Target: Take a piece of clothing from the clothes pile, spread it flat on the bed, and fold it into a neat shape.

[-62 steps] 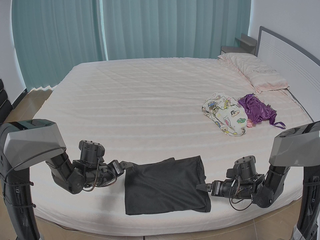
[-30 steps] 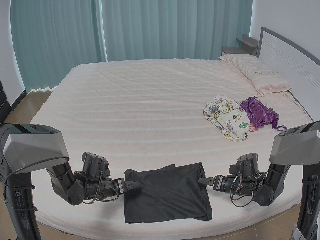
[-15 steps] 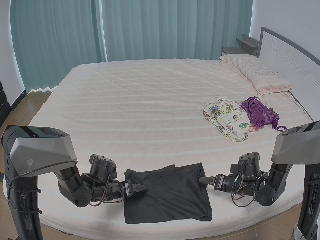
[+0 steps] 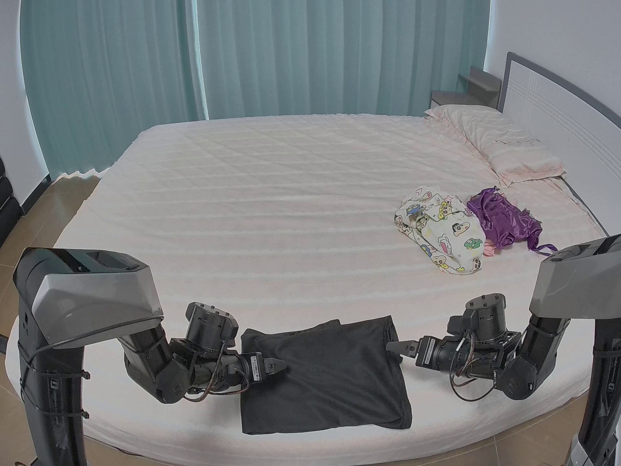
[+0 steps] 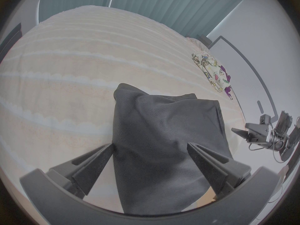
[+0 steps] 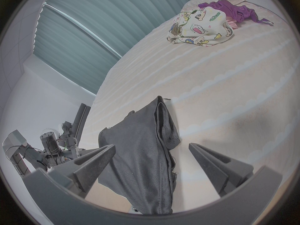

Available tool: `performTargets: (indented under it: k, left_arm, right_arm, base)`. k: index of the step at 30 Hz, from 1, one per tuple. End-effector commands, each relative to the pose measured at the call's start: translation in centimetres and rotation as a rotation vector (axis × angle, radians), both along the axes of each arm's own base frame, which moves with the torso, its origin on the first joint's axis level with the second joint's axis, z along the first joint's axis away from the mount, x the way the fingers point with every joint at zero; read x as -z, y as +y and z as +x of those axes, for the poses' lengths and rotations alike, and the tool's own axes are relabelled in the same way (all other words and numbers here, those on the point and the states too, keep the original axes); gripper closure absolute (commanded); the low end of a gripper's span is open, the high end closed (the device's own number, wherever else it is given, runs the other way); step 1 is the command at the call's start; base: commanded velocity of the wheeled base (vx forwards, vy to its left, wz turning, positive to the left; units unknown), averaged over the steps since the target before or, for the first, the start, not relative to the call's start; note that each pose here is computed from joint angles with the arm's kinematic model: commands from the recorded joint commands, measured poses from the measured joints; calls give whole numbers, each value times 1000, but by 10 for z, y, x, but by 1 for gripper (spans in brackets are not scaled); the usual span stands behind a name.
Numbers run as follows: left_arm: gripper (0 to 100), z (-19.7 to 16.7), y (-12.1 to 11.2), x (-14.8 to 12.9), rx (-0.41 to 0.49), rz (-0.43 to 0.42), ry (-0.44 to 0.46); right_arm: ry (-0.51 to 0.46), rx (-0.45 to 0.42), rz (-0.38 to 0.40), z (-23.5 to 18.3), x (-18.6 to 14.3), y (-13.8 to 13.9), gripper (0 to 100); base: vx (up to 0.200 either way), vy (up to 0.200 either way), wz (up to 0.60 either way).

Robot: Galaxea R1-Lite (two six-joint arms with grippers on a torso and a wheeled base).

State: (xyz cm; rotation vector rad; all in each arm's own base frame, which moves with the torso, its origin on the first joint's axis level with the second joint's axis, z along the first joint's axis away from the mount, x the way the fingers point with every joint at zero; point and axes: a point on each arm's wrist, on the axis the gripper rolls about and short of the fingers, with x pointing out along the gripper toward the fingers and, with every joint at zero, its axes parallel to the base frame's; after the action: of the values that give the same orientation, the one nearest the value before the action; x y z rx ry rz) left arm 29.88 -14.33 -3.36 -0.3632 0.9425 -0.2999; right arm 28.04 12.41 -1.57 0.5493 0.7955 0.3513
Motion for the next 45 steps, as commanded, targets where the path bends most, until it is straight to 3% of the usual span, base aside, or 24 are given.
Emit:
performTargets:
  k: [1,7,23,24,45]
  left_arm:
    - [0,1,3,4,2,31,0]
    - [0,2,10,5,-12,43,-2]
    - [0,-3,-12,7,55,30,-12]
    - [100,-3,-12,7,54,31,-14]
    - [100,-1,-9,3,-23,-35,-16]
  right_arm:
    - [-2,-2,2,-1,-1,0,0]
    - [-3,-3,3,0,-1,1,0]
    - [-6,-1,5,0,-2,1,0]
    - [-6,-1,5,0,-2,1,0]
    - [-5,0,4,0,-2,0,0]
  base:
    - [0,0,0]
    - [0,0,0]
    - [0,0,0]
    - [0,0,0]
    - [0,0,0]
